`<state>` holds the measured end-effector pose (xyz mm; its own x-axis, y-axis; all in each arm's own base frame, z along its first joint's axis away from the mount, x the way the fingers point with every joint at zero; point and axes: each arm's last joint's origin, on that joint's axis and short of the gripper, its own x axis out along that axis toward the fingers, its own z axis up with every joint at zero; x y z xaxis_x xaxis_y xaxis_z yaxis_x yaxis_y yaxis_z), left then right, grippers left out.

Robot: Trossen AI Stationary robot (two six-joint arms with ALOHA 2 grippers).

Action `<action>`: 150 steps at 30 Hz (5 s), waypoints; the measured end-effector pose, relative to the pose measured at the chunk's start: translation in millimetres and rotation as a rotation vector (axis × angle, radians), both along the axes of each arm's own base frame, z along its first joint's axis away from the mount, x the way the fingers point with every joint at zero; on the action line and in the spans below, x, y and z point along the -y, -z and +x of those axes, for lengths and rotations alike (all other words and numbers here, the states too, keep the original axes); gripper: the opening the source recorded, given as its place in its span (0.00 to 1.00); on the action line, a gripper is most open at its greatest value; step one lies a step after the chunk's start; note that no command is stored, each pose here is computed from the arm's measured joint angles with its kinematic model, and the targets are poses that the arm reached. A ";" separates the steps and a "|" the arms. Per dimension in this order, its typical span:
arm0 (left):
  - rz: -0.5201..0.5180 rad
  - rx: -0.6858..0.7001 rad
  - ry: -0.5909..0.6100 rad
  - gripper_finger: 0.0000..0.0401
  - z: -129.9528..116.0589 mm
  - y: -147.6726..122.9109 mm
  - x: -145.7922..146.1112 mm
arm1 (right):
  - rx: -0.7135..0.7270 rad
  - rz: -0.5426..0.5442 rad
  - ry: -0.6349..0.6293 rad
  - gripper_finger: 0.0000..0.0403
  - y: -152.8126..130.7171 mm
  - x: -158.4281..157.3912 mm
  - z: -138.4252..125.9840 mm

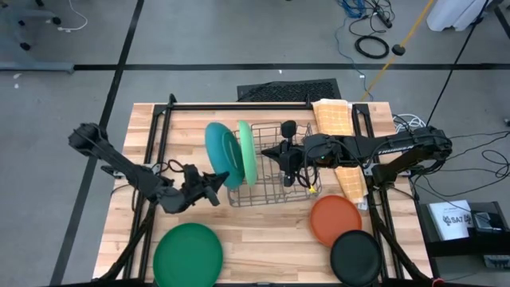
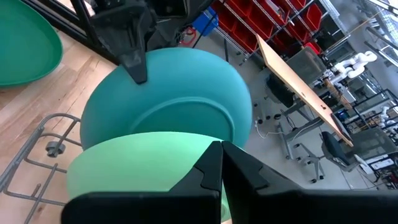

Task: Sort dishes
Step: Put the blue plate in the dishwasher rack

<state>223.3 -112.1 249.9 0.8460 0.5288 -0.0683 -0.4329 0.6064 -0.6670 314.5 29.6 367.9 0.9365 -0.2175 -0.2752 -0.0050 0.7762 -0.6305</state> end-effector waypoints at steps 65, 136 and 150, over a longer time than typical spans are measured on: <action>0.332 -0.197 0.157 0.03 35.0 23.3 -1.8 | 0.041 0.013 -0.002 0.01 -3.7 -0.2 0.8; 0.238 -0.112 0.170 0.03 34.2 27.2 -50.4 | 0.090 0.233 0.006 0.01 -4.2 -17.4 -1.2; 0.215 -0.197 0.179 0.05 33.4 37.2 -50.4 | 0.108 0.282 0.020 0.01 -4.9 -17.3 -1.0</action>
